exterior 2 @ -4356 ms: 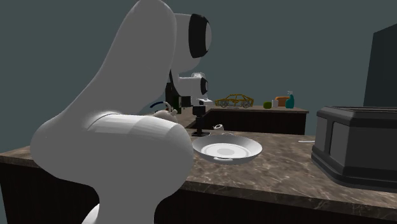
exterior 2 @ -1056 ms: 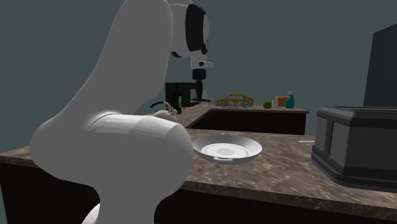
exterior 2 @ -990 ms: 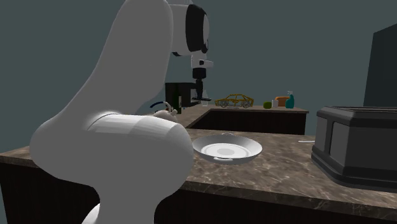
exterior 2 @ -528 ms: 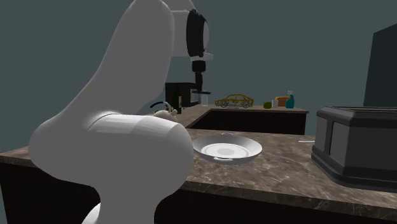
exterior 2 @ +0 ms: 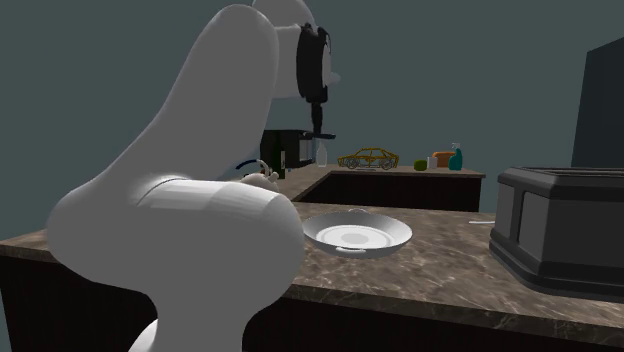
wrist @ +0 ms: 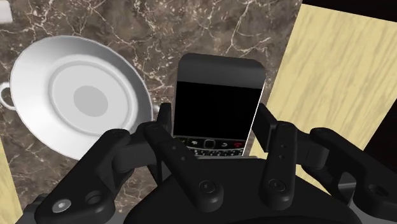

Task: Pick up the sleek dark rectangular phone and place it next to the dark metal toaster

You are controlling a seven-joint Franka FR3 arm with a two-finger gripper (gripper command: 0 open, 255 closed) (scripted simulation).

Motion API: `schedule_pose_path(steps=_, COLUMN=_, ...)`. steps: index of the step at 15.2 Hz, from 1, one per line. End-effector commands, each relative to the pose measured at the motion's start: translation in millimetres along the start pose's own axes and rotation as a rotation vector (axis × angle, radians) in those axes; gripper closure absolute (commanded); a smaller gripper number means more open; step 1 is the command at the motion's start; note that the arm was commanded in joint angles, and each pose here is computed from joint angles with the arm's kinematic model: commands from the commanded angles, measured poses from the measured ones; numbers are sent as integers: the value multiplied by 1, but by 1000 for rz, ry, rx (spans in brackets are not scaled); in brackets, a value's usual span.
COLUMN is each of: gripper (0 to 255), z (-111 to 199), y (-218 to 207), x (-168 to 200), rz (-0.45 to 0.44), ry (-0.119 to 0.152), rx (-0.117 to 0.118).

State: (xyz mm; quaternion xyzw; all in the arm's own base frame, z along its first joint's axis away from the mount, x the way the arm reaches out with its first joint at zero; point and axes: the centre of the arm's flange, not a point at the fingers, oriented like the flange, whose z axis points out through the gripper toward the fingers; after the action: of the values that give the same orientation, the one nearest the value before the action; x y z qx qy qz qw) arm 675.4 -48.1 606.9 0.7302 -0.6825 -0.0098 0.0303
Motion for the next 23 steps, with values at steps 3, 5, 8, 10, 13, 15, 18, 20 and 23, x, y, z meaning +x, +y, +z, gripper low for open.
schedule_pose_path(steps=3, gripper=255, z=2, y=23, x=45, rz=0, ry=0, rx=0)
schedule_pose_path(steps=5, gripper=255, z=3, y=35, x=69, rz=0, ry=0, rx=0)
schedule_pose_path(steps=8, gripper=255, z=5, y=52, x=105, rz=0, ry=0, rx=0)
schedule_pose_path(steps=10, gripper=255, z=6, y=64, x=128, rz=0, ry=0, rx=0)
schedule_pose_path(steps=13, gripper=255, z=8, y=81, x=164, rz=0, ry=0, rx=0)
schedule_pose_path(steps=15, gripper=255, z=10, y=93, x=187, rz=0, ry=0, rx=0)
schedule_pose_path(steps=18, gripper=255, z=12, y=110, x=223, rz=0, ry=0, rx=0)
schedule_pose_path(steps=20, gripper=255, z=13, y=122, x=247, rz=0, ry=0, rx=0)
schedule_pose_path(steps=23, gripper=255, z=15, y=139, x=282, rz=0, ry=0, rx=0)
